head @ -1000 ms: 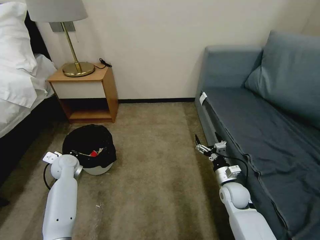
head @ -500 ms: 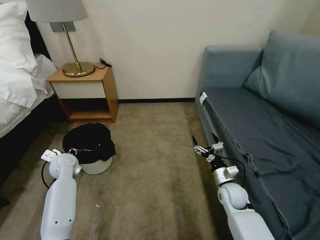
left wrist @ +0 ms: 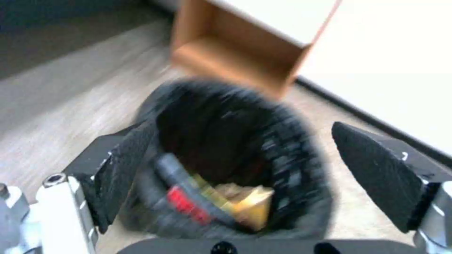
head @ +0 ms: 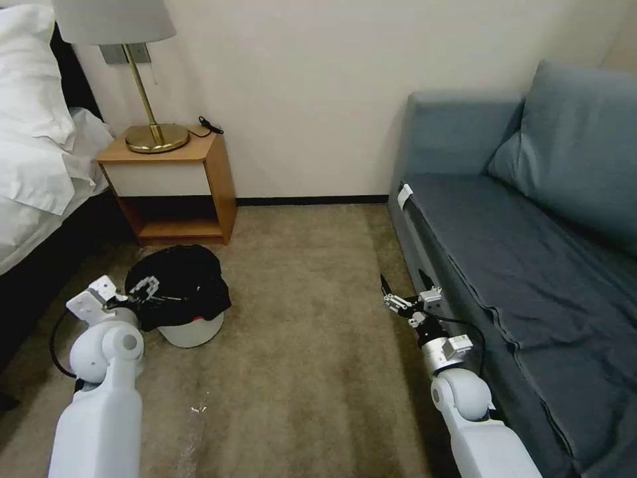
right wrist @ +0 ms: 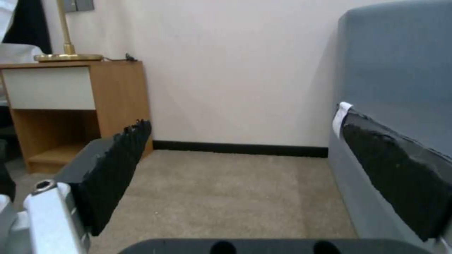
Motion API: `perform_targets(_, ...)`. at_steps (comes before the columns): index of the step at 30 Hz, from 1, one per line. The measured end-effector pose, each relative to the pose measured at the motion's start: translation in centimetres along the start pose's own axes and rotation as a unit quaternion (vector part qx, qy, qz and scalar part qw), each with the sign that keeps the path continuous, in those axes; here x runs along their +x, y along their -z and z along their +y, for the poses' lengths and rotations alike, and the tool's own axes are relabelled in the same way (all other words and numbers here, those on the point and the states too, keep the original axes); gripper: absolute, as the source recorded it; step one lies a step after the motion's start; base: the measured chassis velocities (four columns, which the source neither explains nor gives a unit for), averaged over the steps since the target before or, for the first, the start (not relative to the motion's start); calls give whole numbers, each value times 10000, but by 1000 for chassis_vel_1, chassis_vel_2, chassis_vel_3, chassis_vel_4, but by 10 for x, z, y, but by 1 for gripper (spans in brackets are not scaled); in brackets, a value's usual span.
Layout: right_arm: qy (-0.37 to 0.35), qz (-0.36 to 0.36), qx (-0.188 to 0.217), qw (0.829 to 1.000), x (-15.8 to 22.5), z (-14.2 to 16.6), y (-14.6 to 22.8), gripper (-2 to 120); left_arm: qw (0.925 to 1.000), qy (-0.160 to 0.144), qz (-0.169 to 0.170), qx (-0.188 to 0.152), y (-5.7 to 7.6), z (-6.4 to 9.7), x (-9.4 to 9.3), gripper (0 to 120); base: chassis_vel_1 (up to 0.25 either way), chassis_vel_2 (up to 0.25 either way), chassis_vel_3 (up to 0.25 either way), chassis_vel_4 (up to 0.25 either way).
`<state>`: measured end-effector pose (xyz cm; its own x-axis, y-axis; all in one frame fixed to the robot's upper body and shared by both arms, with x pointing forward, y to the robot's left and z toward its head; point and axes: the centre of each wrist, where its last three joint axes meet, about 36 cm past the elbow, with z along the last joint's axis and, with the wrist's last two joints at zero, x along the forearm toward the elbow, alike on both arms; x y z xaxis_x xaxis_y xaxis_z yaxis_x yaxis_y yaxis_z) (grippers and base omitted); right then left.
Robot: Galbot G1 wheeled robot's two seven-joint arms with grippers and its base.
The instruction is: Pick up the trash bin, then pick up the garbage on the floor and place it into the trash bin.
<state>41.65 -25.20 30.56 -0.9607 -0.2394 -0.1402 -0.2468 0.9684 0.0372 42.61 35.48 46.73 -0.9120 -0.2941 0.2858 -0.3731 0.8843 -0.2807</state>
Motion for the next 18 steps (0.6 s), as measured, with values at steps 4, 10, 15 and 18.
perform_targets(4,-11,-3,-6,10000,0,0,0,100,9934,-793,-582,-588,-10,5,-1,100,0,0,0,0)
perform_targets(10,-116,-71,-9,9999,-5,-7,5,100,9739,-1769,-859,-1134,-31,14,-10,97,0,0,0,0)
perform_targets(15,-537,28,-82,9985,-12,-6,9,100,9603,-2026,-1040,-1614,-56,28,-26,97,0,0,0,0)
perform_targets(18,-613,40,-150,9980,-14,-4,8,100,9647,-1904,-1096,-1449,-66,27,-28,97,0,0,0,0)
